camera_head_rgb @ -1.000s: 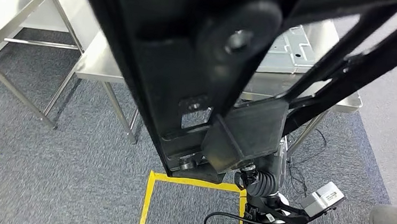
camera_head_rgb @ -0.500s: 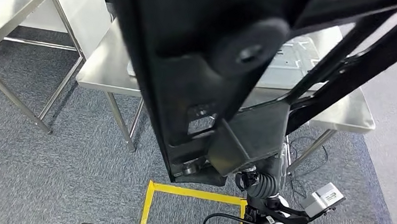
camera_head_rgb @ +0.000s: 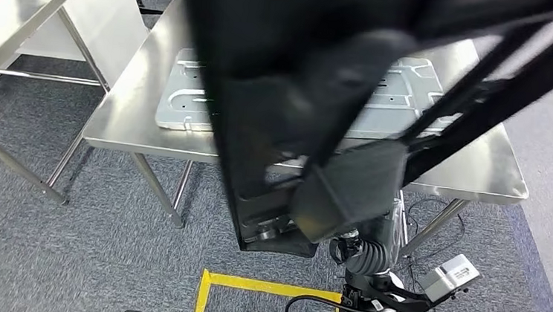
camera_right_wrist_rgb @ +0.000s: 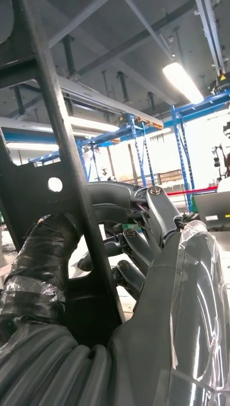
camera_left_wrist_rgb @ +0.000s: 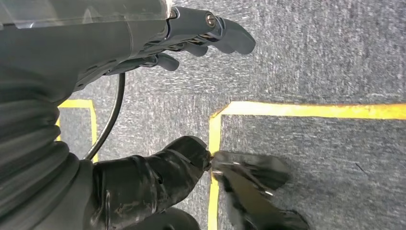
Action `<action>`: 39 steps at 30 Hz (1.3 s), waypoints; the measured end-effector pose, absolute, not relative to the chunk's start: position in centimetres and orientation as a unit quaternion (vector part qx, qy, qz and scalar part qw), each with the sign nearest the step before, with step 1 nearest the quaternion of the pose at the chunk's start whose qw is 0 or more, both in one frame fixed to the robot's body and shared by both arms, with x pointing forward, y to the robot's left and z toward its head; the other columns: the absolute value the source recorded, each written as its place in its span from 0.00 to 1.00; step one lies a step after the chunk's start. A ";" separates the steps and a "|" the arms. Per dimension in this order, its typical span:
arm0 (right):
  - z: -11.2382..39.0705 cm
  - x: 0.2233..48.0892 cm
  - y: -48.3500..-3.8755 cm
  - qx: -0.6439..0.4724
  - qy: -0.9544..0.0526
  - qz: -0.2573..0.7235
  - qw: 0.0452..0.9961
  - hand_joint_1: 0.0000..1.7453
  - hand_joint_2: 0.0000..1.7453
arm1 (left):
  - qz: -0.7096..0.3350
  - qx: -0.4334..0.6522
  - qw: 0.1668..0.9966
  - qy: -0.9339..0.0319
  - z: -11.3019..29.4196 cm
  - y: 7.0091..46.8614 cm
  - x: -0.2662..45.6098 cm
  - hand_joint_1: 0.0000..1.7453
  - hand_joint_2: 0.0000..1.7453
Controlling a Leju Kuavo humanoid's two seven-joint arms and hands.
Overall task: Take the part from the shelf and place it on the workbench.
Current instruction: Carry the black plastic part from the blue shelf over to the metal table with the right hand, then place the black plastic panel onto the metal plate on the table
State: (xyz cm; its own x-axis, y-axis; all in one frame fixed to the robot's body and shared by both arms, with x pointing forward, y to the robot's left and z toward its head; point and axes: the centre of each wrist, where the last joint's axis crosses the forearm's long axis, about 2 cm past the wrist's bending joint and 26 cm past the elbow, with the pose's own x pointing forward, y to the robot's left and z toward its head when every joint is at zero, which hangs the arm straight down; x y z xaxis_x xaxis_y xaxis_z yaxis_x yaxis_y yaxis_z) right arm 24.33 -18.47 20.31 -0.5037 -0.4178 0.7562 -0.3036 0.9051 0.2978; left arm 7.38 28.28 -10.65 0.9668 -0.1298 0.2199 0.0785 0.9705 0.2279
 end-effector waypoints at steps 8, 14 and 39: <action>19.7 24.6 -18.4 0.217 -0.859 -0.065 0.459 1.00 1.00 | -0.049 0.115 0.985 -0.117 -10.7 28.5 7.1 0.00 1.00; 19.5 24.8 -18.4 0.215 -0.858 -0.063 0.462 1.00 1.00 | -0.048 0.115 0.985 -0.117 -10.7 28.5 7.3 0.00 1.00; 18.8 24.7 -18.6 0.214 -0.851 -0.074 0.473 1.00 1.00 | -0.044 0.112 0.985 -0.120 -10.7 28.6 7.2 0.00 1.00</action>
State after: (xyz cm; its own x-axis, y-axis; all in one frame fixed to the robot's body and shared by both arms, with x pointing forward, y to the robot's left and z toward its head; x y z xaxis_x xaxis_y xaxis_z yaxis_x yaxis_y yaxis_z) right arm 24.69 -18.64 18.82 -0.4608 -0.4333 0.7745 -0.2941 0.8979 0.3274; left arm 7.20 28.59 -10.69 0.9672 -0.1139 0.2270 0.0598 0.9708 0.2321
